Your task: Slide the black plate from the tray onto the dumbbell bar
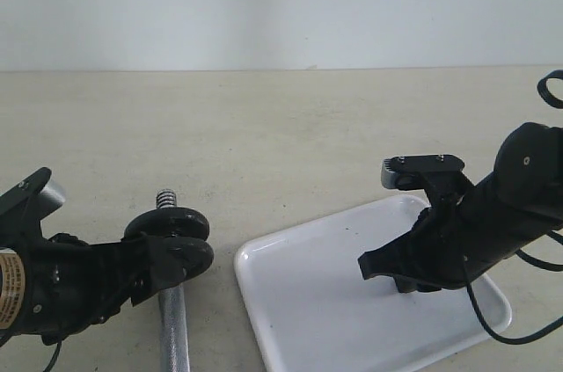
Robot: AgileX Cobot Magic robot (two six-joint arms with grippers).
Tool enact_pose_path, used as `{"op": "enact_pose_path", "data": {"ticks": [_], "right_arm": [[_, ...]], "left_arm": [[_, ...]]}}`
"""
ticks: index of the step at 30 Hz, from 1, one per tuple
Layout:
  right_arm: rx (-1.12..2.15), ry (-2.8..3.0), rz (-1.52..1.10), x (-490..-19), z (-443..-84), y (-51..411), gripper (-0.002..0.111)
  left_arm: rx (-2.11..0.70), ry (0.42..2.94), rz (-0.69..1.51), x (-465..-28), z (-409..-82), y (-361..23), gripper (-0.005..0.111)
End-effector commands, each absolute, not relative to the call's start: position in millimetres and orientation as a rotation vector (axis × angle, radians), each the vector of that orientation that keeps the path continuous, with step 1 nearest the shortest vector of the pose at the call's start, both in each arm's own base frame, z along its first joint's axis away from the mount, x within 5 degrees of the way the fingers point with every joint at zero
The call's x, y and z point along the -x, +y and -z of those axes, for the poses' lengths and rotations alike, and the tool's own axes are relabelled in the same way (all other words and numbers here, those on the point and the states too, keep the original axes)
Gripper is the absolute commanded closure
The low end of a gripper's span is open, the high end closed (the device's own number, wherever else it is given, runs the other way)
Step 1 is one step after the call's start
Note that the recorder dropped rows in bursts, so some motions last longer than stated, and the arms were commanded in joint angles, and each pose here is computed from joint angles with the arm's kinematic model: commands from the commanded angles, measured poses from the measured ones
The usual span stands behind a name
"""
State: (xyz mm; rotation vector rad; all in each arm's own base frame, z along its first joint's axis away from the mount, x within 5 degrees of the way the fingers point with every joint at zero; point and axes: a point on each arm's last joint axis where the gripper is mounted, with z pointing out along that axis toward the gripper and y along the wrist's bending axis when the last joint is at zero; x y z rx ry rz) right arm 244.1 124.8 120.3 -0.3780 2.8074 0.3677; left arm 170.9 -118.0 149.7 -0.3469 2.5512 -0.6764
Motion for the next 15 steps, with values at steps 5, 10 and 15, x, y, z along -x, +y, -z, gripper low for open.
{"op": "enact_pose_path", "data": {"ticks": [5,10,15], "right_arm": [[0.372,2.8,-0.374,-243.4,-122.5,124.5,0.106],[0.366,2.797,-0.374,-243.8,-122.6,124.6,0.106],[0.359,2.795,-0.376,-244.0,-122.7,124.7,0.106]], "left_arm": [[0.339,2.55,0.673,-171.8,-150.4,-118.5,0.034],[0.336,2.55,0.672,-171.7,-150.3,-118.5,0.034],[0.336,2.55,0.672,-171.7,-150.3,-118.5,0.034]]}}
